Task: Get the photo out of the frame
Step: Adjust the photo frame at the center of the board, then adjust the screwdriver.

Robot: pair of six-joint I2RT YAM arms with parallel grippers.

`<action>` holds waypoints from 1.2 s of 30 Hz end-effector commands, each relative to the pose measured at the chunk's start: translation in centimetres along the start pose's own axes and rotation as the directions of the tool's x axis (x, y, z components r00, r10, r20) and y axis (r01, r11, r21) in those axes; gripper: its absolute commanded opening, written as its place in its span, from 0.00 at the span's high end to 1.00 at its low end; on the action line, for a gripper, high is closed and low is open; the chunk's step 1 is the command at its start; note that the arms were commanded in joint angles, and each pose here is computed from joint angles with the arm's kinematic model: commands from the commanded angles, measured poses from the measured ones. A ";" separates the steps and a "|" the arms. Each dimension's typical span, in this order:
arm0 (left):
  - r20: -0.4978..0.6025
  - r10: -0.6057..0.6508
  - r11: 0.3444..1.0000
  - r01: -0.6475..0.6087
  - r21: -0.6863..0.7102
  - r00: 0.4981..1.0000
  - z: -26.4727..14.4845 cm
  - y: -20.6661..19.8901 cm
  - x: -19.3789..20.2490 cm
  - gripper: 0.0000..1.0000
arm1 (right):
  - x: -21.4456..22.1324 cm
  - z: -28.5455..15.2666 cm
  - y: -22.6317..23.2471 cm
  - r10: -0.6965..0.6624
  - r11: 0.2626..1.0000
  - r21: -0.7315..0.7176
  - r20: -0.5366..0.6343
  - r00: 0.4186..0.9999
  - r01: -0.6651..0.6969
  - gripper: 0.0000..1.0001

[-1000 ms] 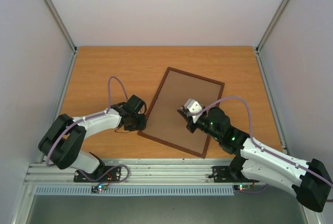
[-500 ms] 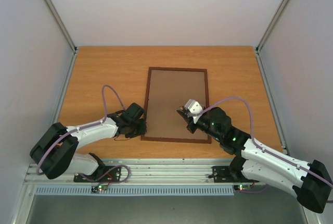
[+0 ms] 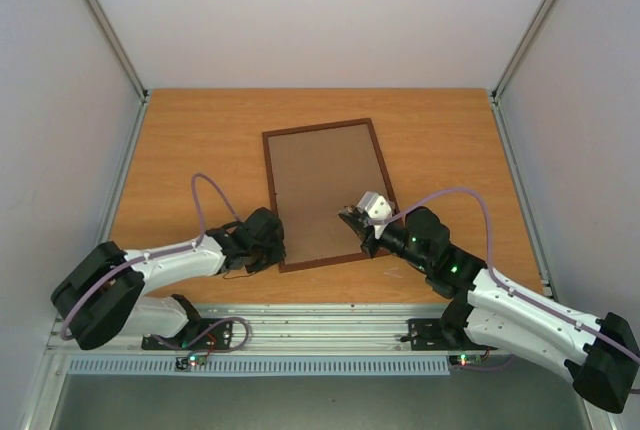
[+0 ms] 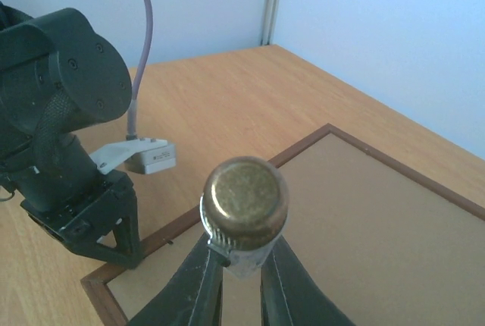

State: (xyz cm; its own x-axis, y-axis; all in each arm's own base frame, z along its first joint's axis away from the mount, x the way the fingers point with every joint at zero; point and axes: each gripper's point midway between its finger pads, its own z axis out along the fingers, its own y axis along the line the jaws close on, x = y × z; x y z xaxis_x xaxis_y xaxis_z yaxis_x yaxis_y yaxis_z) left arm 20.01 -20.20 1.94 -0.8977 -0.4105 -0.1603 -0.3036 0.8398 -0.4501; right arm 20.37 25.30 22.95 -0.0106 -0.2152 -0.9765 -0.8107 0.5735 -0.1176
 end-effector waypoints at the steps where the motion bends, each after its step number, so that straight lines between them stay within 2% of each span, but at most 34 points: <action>1: 0.026 -0.080 0.997 0.080 0.004 0.996 -0.6 1.2 0.2 0.80 | -1.7 -0.3 0.5 0.035 0.999 -0.035 0.063 0.997 -0.033 0.99; 3: 0.035 -0.081 0.997 0.080 0.023 0.996 -1.5 1.4 0.2 0.73 | -1.8 -0.1 0.7 0.051 0.998 -0.048 0.062 0.997 -0.048 0.99; 6: 0.113 -0.086 0.995 0.080 0.057 0.990 -3.4 1.9 -0.7 0.62 | -1.8 0.5 0.9 0.073 0.996 -0.064 0.059 0.996 -0.069 0.99; 9: 0.185 -0.095 0.988 0.071 0.134 0.978 -5.8 1.3 -1.7 0.51 | -2.2 0.9 1.0 0.098 0.993 -0.069 0.079 0.992 -0.093 0.99; 11: 0.229 -0.100 0.979 0.055 0.198 0.968 -7.6 0.4 -2.4 0.40 | -2.7 1.1 1.1 0.122 0.991 -0.076 0.109 0.987 -0.114 0.99; 14: 0.279 -0.109 0.950 0.017 0.311 0.954 -10.3 -1.5 -3.3 0.28 | -3.3 1.9 1.4 0.151 0.985 -0.101 0.147 0.977 -0.137 0.99; 18: 0.321 -0.135 0.894 -0.025 0.447 0.937 -13.3 -3.8 -4.1 0.17 | -4.3 2.7 2.3 0.172 0.979 -0.141 0.210 0.962 -0.144 0.99; 23: 0.317 -0.198 0.782 -0.045 0.621 0.927 -16.1 -6.8 -4.5 0.13 | -5.4 3.3 3.5 0.183 0.975 -0.174 0.275 0.944 -0.138 0.99; 26: 0.275 -0.222 0.724 -0.031 0.689 0.935 -17.0 -8.2 -4.3 0.11 | -6.1 3.4 4.2 0.175 0.975 -0.184 0.307 0.935 -0.122 0.99; 29: 0.224 -0.254 0.627 -0.017 0.779 0.941 -18.5 -9.9 -4.2 0.10 | -7.1 3.2 5.0 0.190 0.969 -0.214 0.348 0.918 -0.119 0.99; 36: 0.132 -0.300 0.505 0.040 0.862 0.945 -19.5 -11.5 -4.1 0.10 | -8.4 3.3 6.5 0.211 0.963 -0.243 0.420 0.883 -0.115 0.99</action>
State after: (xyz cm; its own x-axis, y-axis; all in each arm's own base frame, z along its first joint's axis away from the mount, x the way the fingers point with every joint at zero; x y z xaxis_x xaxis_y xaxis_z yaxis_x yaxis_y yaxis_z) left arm 20.86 -20.39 21.68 -0.7110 -0.6713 -0.2096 0.0206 0.2780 -0.9604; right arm 17.87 33.31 27.29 0.0199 0.1486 -0.9887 -0.9181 0.3942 0.0408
